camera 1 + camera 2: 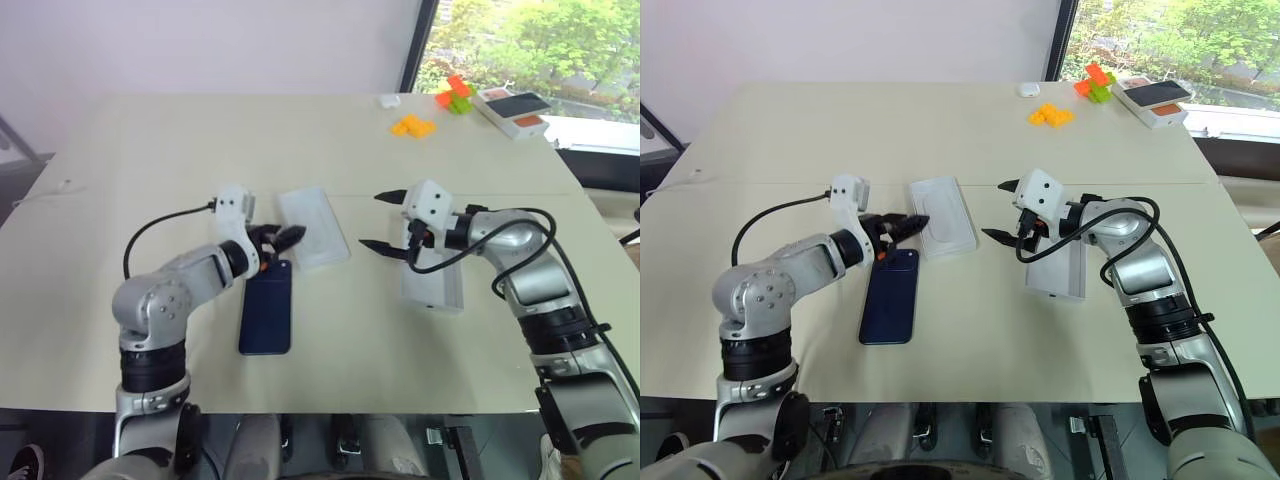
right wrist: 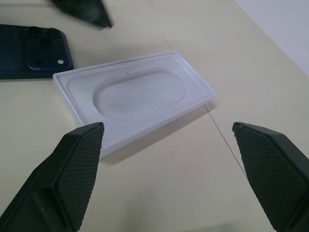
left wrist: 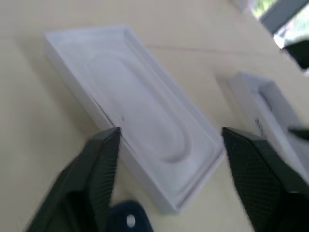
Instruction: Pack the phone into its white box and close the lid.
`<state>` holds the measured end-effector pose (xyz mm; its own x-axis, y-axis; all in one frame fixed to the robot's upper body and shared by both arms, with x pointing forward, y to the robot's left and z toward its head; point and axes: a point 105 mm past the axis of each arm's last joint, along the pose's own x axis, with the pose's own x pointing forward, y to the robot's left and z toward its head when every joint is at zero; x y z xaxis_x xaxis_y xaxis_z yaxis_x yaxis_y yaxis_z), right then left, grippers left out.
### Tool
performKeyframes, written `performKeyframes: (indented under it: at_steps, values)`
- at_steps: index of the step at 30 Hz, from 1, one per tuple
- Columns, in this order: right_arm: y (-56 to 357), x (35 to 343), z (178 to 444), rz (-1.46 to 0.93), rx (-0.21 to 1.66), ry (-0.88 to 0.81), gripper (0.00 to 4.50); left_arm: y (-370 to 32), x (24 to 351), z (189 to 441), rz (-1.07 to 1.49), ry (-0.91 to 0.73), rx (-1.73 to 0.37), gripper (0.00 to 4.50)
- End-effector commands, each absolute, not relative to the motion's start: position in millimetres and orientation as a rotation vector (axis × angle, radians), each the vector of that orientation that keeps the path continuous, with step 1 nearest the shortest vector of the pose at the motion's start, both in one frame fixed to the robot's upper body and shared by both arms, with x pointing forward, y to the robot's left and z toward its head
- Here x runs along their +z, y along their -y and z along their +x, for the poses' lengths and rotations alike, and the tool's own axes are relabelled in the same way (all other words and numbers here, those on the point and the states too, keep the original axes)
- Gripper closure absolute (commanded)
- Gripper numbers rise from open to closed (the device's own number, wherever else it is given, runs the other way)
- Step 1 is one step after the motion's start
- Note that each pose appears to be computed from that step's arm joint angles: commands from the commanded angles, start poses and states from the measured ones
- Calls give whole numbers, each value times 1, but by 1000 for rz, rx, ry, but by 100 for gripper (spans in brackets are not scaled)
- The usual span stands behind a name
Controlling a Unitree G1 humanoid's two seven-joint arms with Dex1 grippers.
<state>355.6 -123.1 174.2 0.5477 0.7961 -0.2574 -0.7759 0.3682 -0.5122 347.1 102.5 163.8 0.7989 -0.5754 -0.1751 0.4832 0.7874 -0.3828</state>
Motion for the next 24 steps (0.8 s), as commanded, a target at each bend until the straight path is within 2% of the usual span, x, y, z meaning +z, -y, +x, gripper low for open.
performKeyframes:
  at_steps: [1, 3, 4, 9, 14, 18, 24]
  values:
    - [121, 191, 358, -664, 997, 98, 0, -86, 170, 358, -317, -257, -600, 311]
    - [121, 192, 360, -667, 994, 100, 0, -77, 162, 364, -314, -275, -606, 419]
    - [121, 192, 360, -668, 994, 101, 0, -74, 158, 366, -308, -285, -604, 444]
    - [121, 192, 359, -674, 990, 108, 0, -61, 124, 377, -264, -399, -583, 444]
    - [124, 191, 359, -678, 972, 105, 0, -64, 103, 375, -245, -520, -576, 444]
    - [124, 192, 359, -679, 967, 110, 0, -64, 115, 378, -228, -466, -585, 444]
    - [124, 193, 361, -673, 965, 111, 0, -77, 157, 376, -185, -298, -612, 444]
